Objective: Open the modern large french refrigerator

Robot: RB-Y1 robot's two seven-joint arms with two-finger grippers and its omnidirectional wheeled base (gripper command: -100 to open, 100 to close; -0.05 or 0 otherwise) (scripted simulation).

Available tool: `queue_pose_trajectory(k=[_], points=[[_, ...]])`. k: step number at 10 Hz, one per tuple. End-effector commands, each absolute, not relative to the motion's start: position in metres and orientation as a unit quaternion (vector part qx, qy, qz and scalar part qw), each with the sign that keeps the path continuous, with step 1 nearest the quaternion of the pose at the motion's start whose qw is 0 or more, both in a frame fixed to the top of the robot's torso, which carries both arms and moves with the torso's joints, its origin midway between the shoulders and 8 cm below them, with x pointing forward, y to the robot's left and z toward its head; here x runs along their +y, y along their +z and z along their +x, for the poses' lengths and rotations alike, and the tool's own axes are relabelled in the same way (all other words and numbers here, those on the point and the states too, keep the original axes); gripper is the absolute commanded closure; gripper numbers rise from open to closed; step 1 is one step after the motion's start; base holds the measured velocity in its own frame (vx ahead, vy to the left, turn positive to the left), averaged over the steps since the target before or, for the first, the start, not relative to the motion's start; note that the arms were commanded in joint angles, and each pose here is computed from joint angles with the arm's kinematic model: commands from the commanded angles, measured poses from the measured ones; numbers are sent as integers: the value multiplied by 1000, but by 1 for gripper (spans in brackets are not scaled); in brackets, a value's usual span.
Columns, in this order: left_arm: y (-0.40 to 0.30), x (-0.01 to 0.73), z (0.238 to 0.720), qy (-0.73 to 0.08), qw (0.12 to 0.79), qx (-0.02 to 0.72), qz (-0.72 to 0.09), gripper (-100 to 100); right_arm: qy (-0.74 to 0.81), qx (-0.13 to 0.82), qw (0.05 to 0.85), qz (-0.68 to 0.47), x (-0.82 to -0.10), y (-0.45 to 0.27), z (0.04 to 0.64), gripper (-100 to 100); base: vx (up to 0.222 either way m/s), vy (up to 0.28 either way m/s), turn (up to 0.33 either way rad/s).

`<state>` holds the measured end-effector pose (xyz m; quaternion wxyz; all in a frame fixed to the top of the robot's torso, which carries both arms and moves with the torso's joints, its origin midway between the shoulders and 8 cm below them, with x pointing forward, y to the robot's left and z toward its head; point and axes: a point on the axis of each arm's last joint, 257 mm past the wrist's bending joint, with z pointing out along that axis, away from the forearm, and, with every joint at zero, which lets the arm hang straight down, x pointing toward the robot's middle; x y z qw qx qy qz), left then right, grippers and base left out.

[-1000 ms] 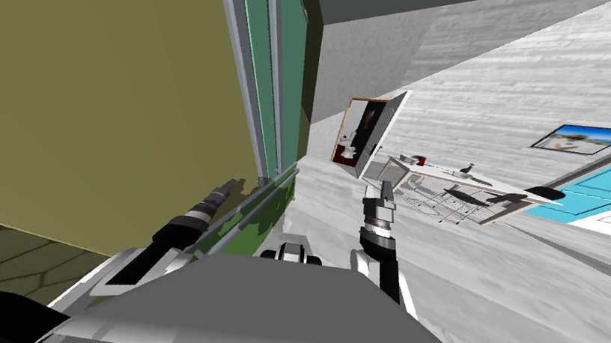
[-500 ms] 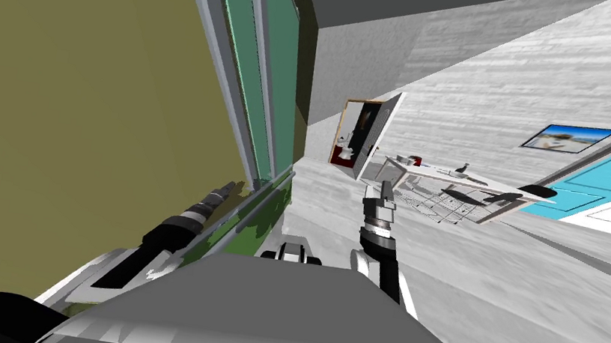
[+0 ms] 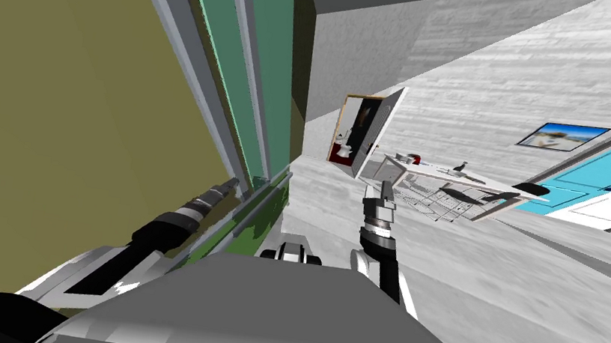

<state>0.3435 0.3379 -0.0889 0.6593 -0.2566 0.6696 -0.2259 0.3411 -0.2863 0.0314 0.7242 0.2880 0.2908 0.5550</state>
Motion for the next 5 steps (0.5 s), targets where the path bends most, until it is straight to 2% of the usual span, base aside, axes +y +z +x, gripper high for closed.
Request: queue_pose_trajectory(k=[1, 2, 5], points=[[-66, 324, 342, -233, 672, 662, -238, -100, 555, 291, 724, 288, -286, 31, 341, 0, 46, 4, -12], [-71, 327, 342, -231, 669, 664, -241, -100, 555, 291, 724, 288, -286, 31, 341, 0, 15, -1, 11], [-71, 352, 350, -223, 670, 663, -248, -100, 555, 291, 724, 288, -286, 32, 341, 0, -20, -50, -81]])
